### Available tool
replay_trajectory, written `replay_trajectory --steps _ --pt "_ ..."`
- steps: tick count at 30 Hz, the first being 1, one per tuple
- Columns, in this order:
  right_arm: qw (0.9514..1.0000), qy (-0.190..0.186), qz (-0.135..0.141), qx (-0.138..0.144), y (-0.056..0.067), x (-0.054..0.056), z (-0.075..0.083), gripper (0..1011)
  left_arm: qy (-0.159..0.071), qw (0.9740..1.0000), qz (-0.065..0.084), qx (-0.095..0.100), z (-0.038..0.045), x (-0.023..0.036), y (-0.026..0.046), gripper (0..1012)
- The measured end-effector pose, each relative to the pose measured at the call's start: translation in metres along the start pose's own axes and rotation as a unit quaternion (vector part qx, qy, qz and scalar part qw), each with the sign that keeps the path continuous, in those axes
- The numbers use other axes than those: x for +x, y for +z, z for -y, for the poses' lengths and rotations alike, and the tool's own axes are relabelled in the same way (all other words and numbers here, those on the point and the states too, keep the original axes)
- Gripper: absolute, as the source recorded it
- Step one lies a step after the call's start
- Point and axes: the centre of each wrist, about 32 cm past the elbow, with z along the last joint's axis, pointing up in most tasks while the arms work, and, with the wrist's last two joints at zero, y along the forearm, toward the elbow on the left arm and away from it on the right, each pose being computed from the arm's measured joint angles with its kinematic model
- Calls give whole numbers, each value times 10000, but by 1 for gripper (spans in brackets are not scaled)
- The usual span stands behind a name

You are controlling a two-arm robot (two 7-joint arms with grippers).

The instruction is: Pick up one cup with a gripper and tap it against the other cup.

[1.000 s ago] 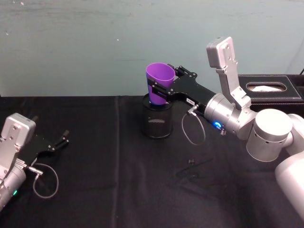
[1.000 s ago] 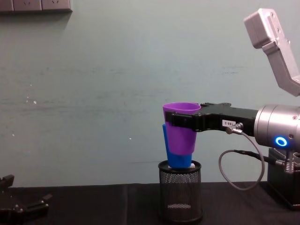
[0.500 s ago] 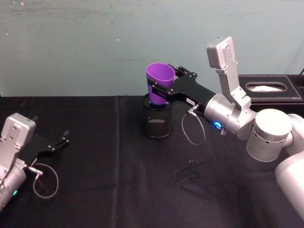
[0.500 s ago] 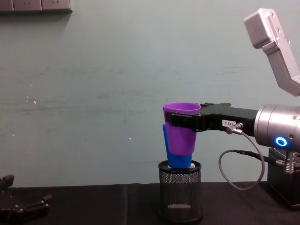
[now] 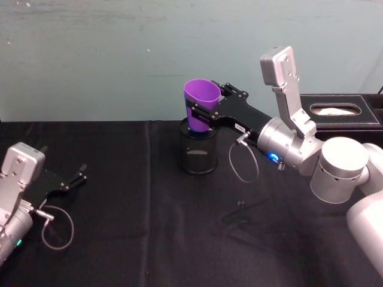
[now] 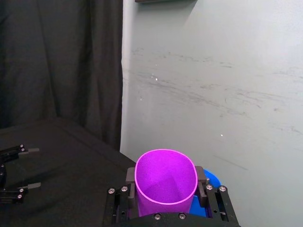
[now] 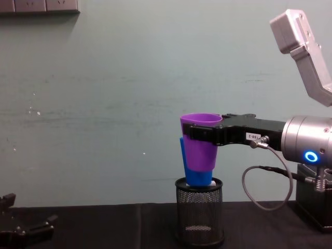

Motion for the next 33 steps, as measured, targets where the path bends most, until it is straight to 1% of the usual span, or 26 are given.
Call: replay_trajectory --steps 33 --pt "10000 0 0 0 0 0 0 726 0 10000 0 0 0 0 0 1000"
